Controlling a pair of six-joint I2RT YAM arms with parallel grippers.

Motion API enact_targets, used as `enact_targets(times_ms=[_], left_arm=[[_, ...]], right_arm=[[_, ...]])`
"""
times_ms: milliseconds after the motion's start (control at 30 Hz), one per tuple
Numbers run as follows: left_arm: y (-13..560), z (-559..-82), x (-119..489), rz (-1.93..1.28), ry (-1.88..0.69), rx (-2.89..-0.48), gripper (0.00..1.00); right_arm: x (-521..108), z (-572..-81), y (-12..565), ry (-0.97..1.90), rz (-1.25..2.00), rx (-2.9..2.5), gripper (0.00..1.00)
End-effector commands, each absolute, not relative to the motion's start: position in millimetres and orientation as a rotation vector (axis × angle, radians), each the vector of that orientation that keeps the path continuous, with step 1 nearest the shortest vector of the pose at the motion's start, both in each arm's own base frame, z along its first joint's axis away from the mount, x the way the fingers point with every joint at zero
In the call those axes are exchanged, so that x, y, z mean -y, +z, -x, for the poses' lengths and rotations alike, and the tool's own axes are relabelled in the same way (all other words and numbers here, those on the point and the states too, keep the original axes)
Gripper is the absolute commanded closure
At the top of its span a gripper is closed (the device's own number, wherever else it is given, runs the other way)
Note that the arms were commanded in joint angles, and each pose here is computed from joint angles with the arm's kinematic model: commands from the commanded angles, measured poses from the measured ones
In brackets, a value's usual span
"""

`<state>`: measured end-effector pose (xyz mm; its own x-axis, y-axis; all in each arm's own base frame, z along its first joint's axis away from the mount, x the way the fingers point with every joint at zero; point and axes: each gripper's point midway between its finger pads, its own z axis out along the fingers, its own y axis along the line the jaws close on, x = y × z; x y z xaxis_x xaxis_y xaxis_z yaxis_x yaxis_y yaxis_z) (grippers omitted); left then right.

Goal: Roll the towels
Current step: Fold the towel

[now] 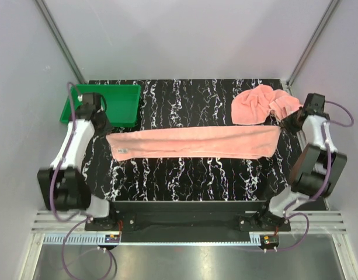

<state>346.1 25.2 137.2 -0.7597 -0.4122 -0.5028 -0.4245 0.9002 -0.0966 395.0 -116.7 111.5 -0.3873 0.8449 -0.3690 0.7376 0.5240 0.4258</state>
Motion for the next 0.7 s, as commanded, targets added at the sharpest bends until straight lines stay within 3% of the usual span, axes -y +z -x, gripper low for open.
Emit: enact_targets(times_ms=[0,267,400,533,667], left_arm=[[200.4,-314.6,-26.9,0.552,-0.013,-2.316,1.0],[270.8,-232.7,-2.8,0.492,-0.182,-2.047,1.0],[276.5,-187.7,-13.5,0.544,-0.112,-1.985,1.0],[267.5,-172.6,-25.8,0.569,-0.027,-1.972,1.0],[230.0,-192.9,-24.5,0.602,-0.016,-2.129,1.0]], right_arm=[[113.2,-360.8,178.1,0.212,-1.179,-2.08,1.0],[88.6,-248.1,273.6,0.108,-1.12,-1.799,1.0],[91.0,-201.3,276.4,-0.018,-1.186,-1.765,1.0],[98.0,-188.2,262.0,-0.096,-1.219,-1.766,1.0],[105.4,-218.9,227.0,-0.073,-1.285,-1.85,1.0]])
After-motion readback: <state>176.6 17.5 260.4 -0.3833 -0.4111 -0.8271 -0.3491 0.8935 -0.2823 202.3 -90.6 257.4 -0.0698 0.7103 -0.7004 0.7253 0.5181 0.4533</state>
